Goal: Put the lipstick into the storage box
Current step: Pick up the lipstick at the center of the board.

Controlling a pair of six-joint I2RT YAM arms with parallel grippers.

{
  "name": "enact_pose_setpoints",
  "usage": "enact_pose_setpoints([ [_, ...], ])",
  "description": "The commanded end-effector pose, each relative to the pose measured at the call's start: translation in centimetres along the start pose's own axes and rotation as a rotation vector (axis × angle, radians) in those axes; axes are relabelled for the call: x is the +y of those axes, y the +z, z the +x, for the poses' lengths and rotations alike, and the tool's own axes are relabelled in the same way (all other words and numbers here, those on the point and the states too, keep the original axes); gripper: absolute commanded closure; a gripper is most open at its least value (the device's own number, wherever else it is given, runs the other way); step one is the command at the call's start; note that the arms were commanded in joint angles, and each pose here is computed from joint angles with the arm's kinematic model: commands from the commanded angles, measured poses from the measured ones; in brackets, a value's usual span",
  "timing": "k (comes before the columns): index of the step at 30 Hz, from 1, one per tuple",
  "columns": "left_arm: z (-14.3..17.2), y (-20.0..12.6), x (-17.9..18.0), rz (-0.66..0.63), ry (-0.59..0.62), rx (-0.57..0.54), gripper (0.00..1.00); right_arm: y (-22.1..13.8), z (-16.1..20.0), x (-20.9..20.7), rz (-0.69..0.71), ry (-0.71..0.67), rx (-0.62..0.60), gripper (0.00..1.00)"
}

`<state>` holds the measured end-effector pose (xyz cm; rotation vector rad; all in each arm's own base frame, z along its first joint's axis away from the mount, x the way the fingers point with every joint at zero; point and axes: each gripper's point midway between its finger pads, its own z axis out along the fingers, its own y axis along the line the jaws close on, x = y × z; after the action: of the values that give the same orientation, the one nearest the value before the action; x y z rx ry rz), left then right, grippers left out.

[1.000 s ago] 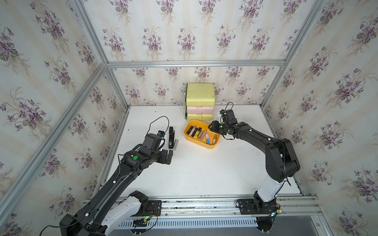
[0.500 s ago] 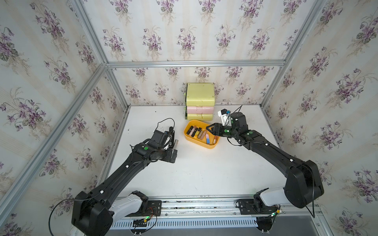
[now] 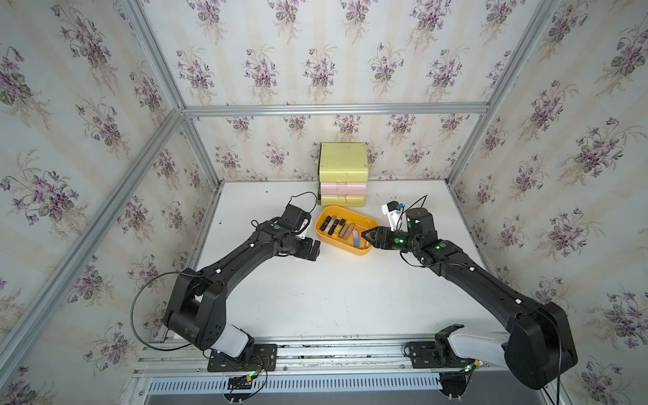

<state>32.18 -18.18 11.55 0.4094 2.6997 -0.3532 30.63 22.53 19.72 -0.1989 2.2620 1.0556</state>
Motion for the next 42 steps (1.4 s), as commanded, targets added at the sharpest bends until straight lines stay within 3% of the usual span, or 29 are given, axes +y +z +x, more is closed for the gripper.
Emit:
enact_pose_setpoints([
  [1, -0.7, 1.0, -0.2, 0.007, 0.029, 0.009, 0.01, -0.2, 0.1, -0.1, -0.007, -0.012, -0.001, 0.45],
  [14, -2.3, 5.2, 0.1, -0.043, 0.079, 0.085, 0.02, 0.1, 0.8, -1.1, -0.006, 0.005, 0.014, 0.45],
  [25, -3.3, 6.9, 1.8, -0.154, 0.096, 0.139, 0.02, 0.3, 1.0, -1.3, -0.009, 0.009, 0.022, 0.45],
  [42, -2.2, 9.5, 3.1, -0.216, 0.100, 0.245, 0.03, -0.1, 0.8, -1.3, -0.003, 0.005, 0.019, 0.45],
])
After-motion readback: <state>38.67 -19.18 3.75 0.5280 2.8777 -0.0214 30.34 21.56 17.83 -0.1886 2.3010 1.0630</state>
